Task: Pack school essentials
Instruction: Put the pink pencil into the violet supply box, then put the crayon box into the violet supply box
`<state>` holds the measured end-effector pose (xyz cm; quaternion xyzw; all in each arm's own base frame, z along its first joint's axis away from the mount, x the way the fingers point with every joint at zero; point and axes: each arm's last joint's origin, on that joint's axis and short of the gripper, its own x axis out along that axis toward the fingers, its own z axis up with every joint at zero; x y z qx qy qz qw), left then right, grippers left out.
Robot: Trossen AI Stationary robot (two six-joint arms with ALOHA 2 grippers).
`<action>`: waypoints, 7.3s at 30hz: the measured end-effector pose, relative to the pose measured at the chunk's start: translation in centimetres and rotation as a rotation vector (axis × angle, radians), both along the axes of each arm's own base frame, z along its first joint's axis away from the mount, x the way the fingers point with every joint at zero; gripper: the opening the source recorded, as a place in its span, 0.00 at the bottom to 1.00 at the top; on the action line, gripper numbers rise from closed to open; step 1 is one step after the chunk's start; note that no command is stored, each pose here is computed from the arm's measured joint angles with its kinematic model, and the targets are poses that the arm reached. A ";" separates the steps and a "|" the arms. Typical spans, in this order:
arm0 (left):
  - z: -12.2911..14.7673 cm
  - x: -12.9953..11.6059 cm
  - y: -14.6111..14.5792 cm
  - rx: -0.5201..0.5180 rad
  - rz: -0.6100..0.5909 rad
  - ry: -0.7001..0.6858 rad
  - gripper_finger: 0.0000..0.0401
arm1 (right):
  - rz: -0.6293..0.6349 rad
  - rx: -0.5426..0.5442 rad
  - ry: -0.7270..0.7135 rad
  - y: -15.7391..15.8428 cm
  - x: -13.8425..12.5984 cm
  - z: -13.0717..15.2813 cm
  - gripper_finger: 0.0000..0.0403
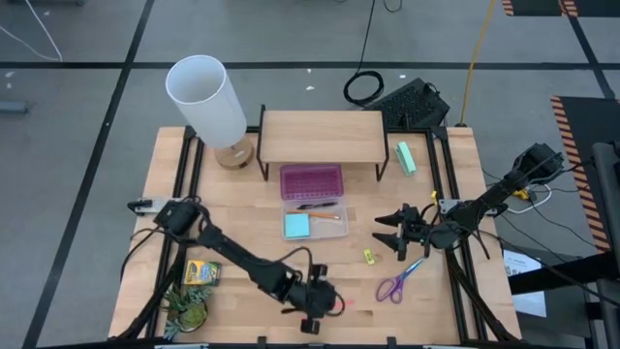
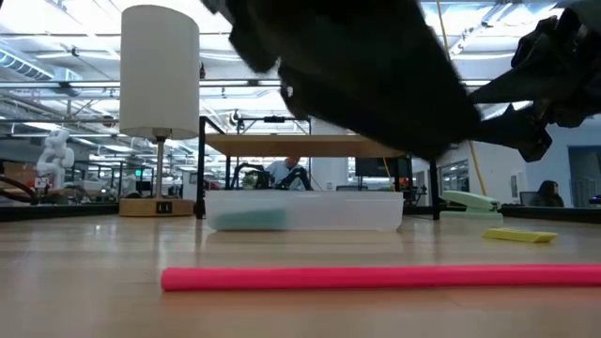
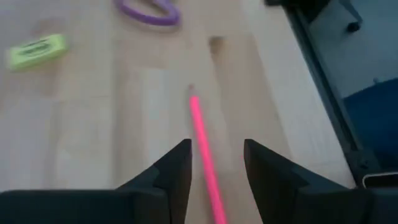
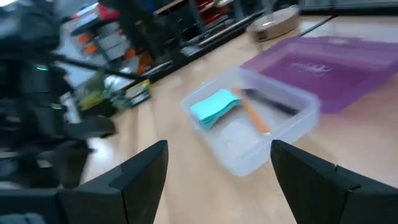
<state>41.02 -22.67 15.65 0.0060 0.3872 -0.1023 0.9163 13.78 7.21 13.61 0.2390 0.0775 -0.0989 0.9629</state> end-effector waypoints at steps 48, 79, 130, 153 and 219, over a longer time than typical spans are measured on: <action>1.8 -0.7 2.5 0.173 0.128 0.040 0.08 | 0.099 -0.488 0.246 11.9 8.2 3.8 0.62; 5.8 0.3 23.1 0.361 0.400 0.272 0.08 | 0.108 -0.525 0.263 11.9 8.1 3.6 0.62; 5.3 -1.0 16.6 0.507 0.346 0.310 0.44 | 0.101 -0.524 0.259 11.9 8.1 3.7 0.62; 7.9 -17.4 1.6 0.412 0.647 0.761 0.46 | 0.126 -0.346 0.090 11.5 7.8 3.3 0.62; 1.6 -21.7 6.5 0.308 0.159 0.812 0.88 | 0.194 -0.300 0.133 11.4 7.8 2.9 0.62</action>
